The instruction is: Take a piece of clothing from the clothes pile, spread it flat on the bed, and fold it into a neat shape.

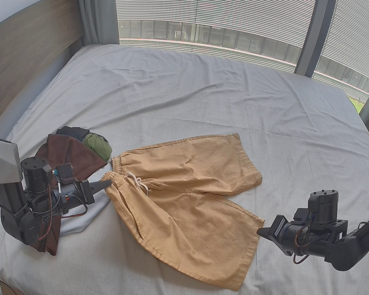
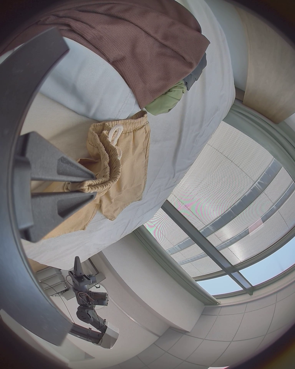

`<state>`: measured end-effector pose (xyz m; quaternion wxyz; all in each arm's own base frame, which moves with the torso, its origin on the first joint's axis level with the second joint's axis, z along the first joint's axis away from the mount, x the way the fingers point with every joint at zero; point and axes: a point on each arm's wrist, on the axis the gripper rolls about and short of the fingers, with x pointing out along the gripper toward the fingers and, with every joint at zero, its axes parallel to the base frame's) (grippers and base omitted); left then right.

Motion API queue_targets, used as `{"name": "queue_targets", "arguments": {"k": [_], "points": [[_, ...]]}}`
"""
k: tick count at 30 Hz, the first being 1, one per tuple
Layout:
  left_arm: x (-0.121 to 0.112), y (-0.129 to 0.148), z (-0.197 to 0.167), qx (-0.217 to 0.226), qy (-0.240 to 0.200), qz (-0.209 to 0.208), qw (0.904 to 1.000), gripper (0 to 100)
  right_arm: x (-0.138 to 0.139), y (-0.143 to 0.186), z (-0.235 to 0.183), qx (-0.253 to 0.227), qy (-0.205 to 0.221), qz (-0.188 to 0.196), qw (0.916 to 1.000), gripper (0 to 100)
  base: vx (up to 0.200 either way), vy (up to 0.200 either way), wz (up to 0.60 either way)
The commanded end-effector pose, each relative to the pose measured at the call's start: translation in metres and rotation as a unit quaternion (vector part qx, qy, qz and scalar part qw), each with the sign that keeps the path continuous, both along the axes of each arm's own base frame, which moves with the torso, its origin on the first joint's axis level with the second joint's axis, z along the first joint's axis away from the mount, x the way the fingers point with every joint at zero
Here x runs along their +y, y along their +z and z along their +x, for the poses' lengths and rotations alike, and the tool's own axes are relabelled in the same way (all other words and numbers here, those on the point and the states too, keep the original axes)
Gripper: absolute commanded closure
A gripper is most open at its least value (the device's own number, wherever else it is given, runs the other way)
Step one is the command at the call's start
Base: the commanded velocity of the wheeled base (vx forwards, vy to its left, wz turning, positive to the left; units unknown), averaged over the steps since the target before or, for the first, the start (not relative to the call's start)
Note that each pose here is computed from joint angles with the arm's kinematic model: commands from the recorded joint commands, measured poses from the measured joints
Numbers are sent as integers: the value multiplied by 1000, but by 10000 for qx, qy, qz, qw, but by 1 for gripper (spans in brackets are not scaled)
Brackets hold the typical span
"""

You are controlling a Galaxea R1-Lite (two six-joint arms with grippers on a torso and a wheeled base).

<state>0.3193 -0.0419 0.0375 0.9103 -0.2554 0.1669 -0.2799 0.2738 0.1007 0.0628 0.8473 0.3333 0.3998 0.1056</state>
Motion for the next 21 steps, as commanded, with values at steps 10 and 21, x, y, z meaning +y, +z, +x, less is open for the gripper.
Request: {"name": "queue_targets", "arguments": {"k": [10, 21], "points": [[1, -6, -2, 126, 43, 7, 9999, 100, -49, -47, 7, 412, 765, -1040, 9908, 100, 0, 0, 0], [2, -14, 0, 240, 58, 20, 9997, 100, -88, -35, 32, -557, 1725, -582, 9817, 0, 0, 0, 0]]}}
